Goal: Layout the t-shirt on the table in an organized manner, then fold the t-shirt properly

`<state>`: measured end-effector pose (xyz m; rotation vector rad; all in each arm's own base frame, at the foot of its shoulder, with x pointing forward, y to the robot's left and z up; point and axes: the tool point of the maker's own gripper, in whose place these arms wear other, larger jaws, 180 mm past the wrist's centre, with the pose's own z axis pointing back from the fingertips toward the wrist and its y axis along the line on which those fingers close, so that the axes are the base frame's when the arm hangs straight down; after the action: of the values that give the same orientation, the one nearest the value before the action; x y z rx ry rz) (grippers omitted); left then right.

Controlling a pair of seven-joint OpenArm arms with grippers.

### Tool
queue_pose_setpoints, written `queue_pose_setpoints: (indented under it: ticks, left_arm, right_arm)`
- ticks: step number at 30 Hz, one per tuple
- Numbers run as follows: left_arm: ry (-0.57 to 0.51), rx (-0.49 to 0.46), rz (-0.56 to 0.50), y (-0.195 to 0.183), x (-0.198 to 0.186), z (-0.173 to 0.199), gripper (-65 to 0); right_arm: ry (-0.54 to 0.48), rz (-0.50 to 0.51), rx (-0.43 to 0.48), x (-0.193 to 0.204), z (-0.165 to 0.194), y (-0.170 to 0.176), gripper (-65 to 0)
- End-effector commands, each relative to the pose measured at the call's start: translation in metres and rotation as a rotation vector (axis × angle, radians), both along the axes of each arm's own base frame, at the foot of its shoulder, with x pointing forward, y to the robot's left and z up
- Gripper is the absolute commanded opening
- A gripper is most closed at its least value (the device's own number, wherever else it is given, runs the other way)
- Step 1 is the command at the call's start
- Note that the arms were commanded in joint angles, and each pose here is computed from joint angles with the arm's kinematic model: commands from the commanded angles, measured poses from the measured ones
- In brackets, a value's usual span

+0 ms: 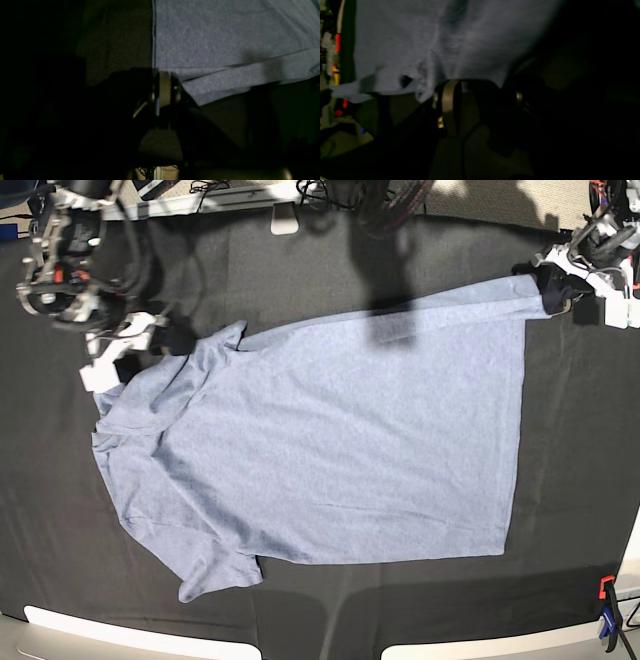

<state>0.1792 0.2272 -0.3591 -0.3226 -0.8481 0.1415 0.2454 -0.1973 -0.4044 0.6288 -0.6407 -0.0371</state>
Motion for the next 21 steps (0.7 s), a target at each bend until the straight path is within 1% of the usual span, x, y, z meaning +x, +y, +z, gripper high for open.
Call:
queue_pose_setpoints:
  ticks: [1,3,4,6,8,10,18,21]
  left_arm:
    - [-0.044,0.000,0.001,0.002,0.005,0.010,-65.0]
    - [-0.044,0.001,0.001,0.002,0.005,0.010,-65.0]
    - [-0.044,0.001,0.001,0.002,0.005,0.010,-65.0]
    - [-0.044,0.001,0.001,0.002,0.005,0.010,-65.0]
    - [-0.044,0.001,0.001,0.002,0.005,0.010,-65.0]
    - [-0.044,0.000,0.001,0.002,0.005,0.010,-65.0]
    - [-0.044,0.000,0.001,0.002,0.005,0.010,-65.0]
    - [-0.044,0.001,0.001,0.002,0.005,0.010,-65.0]
  right_arm:
    - [-0.054,-0.009,0.010,0.010,0.012,-0.002,-38.7]
    - [-0.054,-0.012,0.014,0.010,0.011,0.001,-38.7]
    - [-0.051,-0.015,0.001,0.010,0.009,0.000,-38.7]
    - [-0.044,-0.024,-0.056,0.010,0.003,-0.008,-38.7]
    - [-0.032,-0.032,-0.144,0.009,-0.006,-0.019,-38.7]
    - [-0.050,-0.048,-0.188,0.013,-0.007,-0.026,-38.7]
    - [-0.116,-0.054,-0.181,0.041,0.010,-0.022,-38.7]
    - [-0.103,-0.036,-0.179,0.046,0.012,-0.017,-39.0]
